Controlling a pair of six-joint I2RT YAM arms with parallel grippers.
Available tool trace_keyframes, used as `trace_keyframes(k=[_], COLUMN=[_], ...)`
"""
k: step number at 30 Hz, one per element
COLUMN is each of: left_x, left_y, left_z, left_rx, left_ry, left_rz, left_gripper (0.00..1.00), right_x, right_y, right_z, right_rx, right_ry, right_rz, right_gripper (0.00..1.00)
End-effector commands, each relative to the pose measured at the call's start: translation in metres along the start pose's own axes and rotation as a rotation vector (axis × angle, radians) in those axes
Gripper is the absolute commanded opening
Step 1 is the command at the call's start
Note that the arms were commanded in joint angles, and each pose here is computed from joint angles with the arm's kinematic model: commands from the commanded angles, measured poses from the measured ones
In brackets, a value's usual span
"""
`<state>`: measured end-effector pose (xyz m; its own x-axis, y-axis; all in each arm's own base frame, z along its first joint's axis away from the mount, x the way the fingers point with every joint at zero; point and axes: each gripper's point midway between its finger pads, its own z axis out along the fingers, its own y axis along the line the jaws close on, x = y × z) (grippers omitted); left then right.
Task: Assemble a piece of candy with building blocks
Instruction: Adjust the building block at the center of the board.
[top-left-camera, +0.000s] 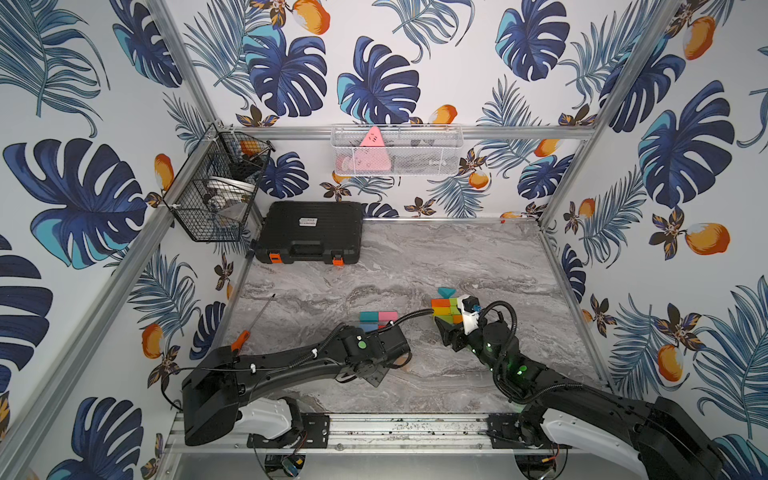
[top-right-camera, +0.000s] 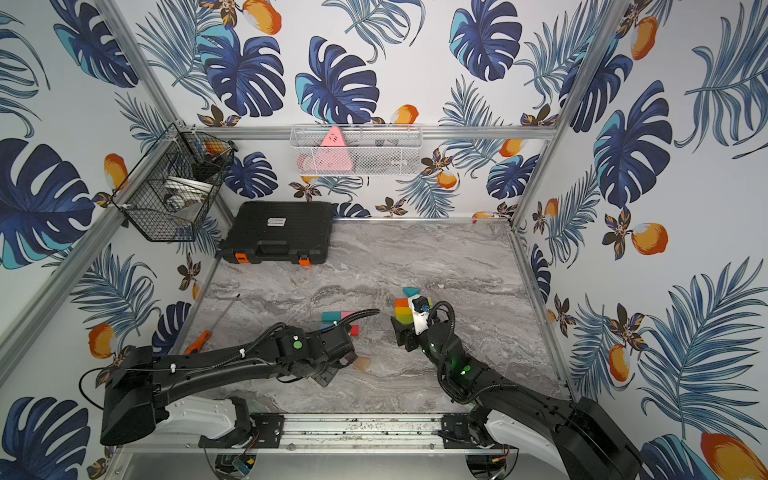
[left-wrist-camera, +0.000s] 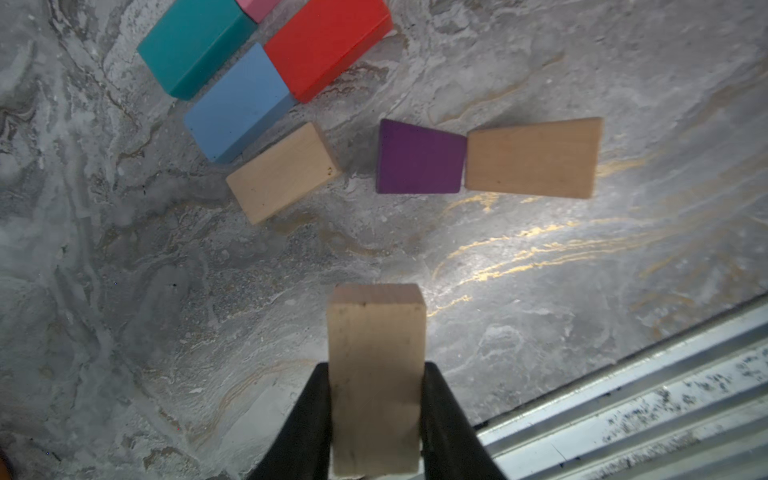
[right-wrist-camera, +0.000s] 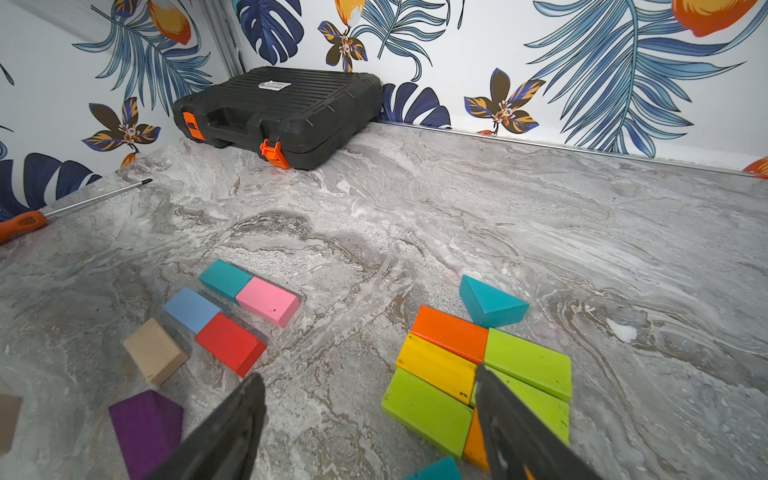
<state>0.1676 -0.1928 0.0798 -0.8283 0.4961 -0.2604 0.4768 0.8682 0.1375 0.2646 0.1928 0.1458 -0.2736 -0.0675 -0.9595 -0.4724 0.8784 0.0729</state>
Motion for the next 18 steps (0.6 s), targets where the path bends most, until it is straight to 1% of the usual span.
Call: trace_keyframes(k=[1, 7, 13, 16, 18], left_x=[-0.011, -0.024, -0.035, -0.036, -0.037], left_y=[0.0, -0.001, -0.002, 0.0, -0.001], left_z=[0.007, 0.026, 0.034, 0.038, 0.037], left_rx=[0.009, 0.024, 0.019, 0.002, 0.013], left_ry=[-0.013, 0.011, 0.015, 0.024, 0.015], left_rz=[-0.006, -0.015, -0.009, -0.006, -0.008], left_gripper=[0.24, 0.23, 0.23, 0.23, 0.23], right_x=[-0.008, -0.007, -0.007, -0.007, -0.006], right_y=[0.001, 0.001, 0.002, 0.001, 0.001], right_z=[0.0, 0.001, 0.001, 0.001, 0.001], right_rx=[-0.003, -0.001, -0.004, -0.003, -0.003], right_ry=[-0.026, -0.023, -0.021, -0.02, -0.017], right_rz=[0.012, 0.01, 0.008, 0.009, 0.007], right_gripper=[0.81, 0.81, 0.81, 0.81, 0.81])
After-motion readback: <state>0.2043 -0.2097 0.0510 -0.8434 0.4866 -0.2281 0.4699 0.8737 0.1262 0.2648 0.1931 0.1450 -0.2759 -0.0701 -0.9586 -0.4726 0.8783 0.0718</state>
